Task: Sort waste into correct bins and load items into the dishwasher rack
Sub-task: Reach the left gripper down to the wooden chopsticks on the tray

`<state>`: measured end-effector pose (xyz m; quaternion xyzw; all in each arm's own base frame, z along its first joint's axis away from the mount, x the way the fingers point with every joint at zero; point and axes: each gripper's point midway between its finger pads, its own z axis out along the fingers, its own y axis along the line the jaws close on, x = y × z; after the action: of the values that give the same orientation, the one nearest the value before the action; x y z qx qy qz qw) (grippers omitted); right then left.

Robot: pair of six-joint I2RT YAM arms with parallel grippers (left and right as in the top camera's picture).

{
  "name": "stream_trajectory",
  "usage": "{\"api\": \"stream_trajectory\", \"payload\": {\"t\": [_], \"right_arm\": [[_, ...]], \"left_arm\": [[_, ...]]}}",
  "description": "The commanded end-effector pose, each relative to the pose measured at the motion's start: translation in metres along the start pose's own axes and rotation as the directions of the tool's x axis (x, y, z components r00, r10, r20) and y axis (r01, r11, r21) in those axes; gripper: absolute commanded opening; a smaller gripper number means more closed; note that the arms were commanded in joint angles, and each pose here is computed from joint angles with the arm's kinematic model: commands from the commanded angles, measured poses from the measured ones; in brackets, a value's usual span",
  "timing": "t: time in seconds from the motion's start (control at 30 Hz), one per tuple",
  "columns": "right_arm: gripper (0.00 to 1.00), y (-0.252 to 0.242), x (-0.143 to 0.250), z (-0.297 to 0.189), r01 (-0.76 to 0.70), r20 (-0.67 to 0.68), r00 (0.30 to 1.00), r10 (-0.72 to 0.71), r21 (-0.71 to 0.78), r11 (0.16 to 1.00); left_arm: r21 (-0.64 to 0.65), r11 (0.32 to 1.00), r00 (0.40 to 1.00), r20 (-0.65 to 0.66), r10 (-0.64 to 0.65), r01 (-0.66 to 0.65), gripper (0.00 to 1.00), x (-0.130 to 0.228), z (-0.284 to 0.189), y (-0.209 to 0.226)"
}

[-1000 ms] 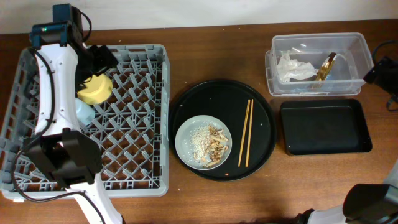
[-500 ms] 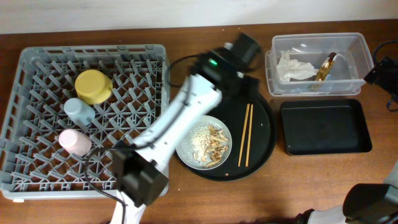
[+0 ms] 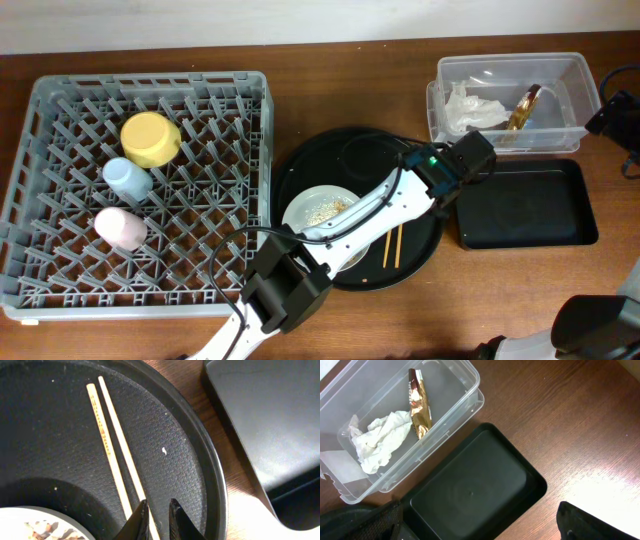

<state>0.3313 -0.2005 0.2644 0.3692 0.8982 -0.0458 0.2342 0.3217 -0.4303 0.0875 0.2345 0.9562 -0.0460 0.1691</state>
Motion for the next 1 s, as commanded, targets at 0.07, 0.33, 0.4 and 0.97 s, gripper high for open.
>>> {"api": "stream_trajectory", "payload": {"t": [0.07, 0.33, 0.4, 0.97], "right_arm": [[0.99, -0.002, -0.005, -0.006, -0.014, 0.024, 1.0, 0.014, 0.008, 1.0], [0.99, -0.002, -0.005, -0.006, -0.014, 0.024, 1.0, 0.014, 0.008, 1.0], [0.98, -0.002, -0.005, -0.006, -0.014, 0.024, 1.0, 0.014, 0.008, 1.0], [0.99, -0.002, -0.005, -0.006, -0.014, 0.024, 1.0, 0.014, 0.008, 1.0]], "left_arm": [[-0.071, 0.997, 0.994, -0.097, -0.041, 0.035, 0.22, 0.026, 0.063, 0.005], [-0.111, 0.993, 0.995, -0.089, -0.051, 0.041, 0.22, 0.024, 0.07, 0.017], [-0.111, 0.993, 0.995, -0.09, -0.051, 0.041, 0.27, 0.024, 0.07, 0.017], [-0.151, 0.988, 0.983, -0.175, -0.061, 0.035, 0.31, 0.035, 0.078, 0.034]]}}
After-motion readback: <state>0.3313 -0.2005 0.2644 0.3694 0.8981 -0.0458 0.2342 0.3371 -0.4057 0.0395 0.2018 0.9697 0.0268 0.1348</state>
